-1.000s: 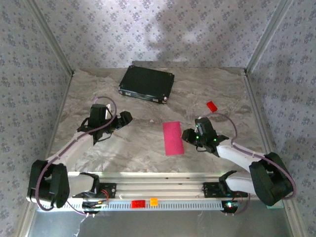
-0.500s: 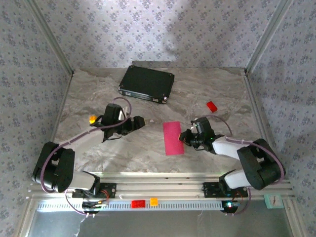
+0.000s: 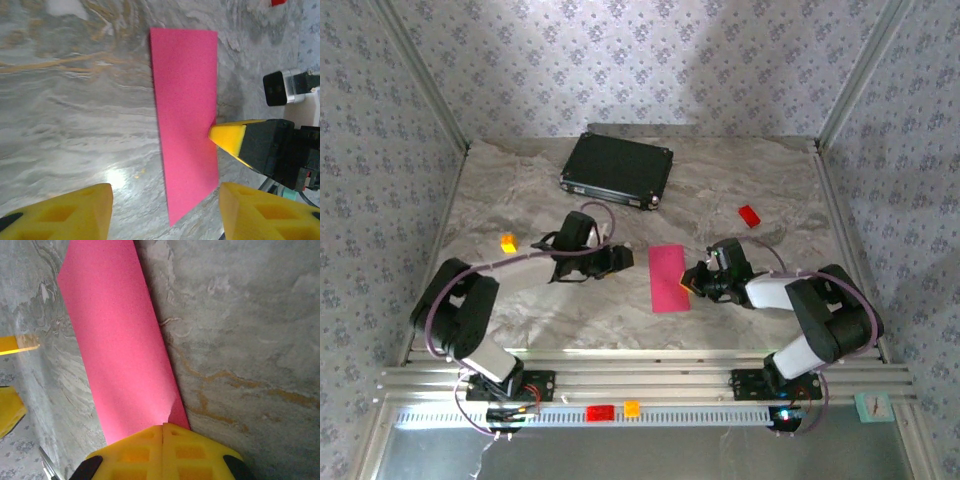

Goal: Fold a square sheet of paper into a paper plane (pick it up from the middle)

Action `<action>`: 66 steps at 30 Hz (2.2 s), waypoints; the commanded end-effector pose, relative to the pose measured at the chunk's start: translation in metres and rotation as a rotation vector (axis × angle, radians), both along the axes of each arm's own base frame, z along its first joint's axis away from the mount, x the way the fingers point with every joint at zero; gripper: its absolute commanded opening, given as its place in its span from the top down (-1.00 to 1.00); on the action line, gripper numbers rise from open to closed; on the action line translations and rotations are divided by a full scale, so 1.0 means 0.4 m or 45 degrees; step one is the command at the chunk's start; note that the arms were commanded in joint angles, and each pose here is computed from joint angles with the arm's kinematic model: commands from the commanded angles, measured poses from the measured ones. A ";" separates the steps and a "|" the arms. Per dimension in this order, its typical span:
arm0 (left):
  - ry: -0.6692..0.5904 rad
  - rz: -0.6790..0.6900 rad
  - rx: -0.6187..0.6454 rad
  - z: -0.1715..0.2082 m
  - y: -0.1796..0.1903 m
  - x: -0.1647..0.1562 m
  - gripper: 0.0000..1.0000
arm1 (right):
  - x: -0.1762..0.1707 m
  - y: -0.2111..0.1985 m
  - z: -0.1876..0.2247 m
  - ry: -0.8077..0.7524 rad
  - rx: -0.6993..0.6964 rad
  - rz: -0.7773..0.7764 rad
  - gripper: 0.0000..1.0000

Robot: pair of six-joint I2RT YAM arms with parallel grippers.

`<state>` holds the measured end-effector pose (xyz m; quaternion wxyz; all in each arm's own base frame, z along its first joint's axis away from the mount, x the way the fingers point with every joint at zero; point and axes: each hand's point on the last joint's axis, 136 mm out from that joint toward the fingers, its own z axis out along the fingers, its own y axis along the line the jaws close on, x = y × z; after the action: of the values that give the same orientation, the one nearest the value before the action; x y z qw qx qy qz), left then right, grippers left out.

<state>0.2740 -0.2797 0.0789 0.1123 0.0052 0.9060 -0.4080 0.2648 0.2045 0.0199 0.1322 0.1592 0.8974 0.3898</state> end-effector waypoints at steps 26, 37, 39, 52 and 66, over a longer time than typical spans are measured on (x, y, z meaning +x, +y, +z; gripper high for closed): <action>0.232 -0.113 0.052 -0.120 -0.154 -0.028 0.21 | -0.046 -0.042 -0.073 0.149 -0.063 -0.054 0.95; 0.245 -0.125 0.055 -0.119 -0.170 -0.034 0.29 | -0.050 -0.044 -0.084 0.169 -0.069 -0.054 0.96; 0.243 -0.126 0.054 -0.116 -0.173 -0.034 0.30 | -0.050 -0.043 -0.085 0.171 -0.068 -0.053 0.95; 0.213 -0.124 0.035 -0.094 -0.174 -0.030 0.44 | -0.052 -0.046 -0.086 0.173 -0.075 -0.055 0.95; 0.184 -0.115 0.017 -0.072 -0.174 -0.025 0.55 | -0.054 -0.049 -0.087 0.176 -0.081 -0.057 0.93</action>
<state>0.2619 -0.3432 0.0326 0.0152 0.0095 0.9195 -0.3927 0.2653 0.2033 0.0180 0.1262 0.1707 0.8905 0.4024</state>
